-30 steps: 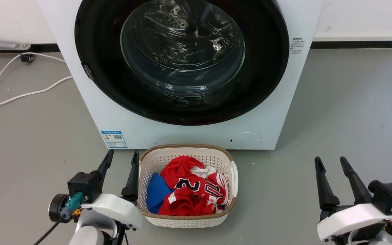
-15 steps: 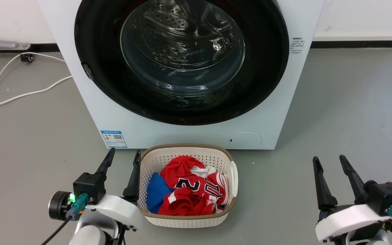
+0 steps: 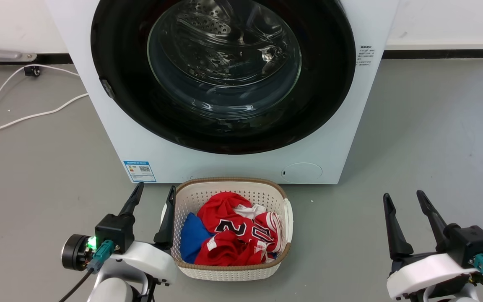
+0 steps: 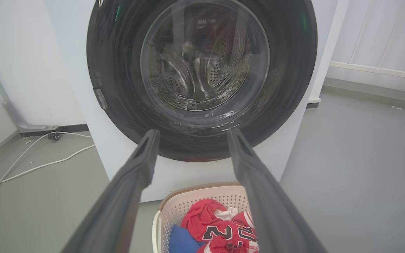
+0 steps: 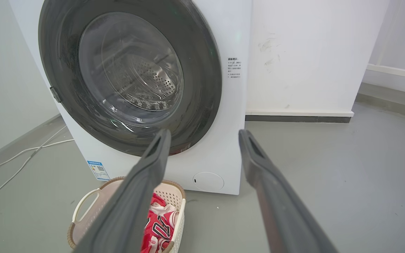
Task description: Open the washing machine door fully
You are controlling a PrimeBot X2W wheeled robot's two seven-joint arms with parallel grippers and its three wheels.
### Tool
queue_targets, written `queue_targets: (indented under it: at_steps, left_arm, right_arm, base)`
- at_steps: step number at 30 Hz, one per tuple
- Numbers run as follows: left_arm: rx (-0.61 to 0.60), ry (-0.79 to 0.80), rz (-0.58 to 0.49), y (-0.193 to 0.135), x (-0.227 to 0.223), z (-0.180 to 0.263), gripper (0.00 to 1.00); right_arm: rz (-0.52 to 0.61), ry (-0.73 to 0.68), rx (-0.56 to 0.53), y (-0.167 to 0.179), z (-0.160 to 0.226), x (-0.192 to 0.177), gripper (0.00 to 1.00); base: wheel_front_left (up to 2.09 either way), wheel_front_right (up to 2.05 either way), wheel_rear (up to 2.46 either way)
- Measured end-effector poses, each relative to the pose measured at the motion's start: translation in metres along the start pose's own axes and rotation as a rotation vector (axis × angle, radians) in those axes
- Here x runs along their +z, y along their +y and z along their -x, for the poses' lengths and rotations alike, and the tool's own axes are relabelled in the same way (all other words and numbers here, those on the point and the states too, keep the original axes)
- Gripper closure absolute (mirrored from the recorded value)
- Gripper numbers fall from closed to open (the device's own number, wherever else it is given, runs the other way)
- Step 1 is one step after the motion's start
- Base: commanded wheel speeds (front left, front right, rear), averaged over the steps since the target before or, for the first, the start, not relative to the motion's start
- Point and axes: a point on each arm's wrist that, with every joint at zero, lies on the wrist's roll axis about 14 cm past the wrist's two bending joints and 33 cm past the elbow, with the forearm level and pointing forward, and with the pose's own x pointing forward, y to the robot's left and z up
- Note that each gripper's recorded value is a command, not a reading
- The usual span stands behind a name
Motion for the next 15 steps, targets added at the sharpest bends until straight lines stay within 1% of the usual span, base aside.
queue_targets:
  at_steps: [4, 7, 15]
  left_arm:
    - [-0.005, 0.001, -0.017, -0.0003, -0.0008, 0.0007, 0.00]
    - [-0.002, 0.001, -0.010, 0.0006, -0.0010, 0.0010, 0.00]
    - [0.007, 0.003, 0.009, 0.0020, -0.0023, 0.0010, 0.00]
  right_arm:
    - [0.018, -0.002, 0.003, 0.0006, 0.0007, 0.0006, 0.00]
    - [0.017, -0.003, 0.001, 0.0003, 0.0012, 0.0008, 0.00]
    - [-0.008, 0.004, -0.009, -0.0021, 0.0021, -0.0017, 0.00]
  base:
    - [0.00, 0.00, 0.00]
    - [0.00, 0.00, 0.00]
    - [0.00, 0.00, 0.00]
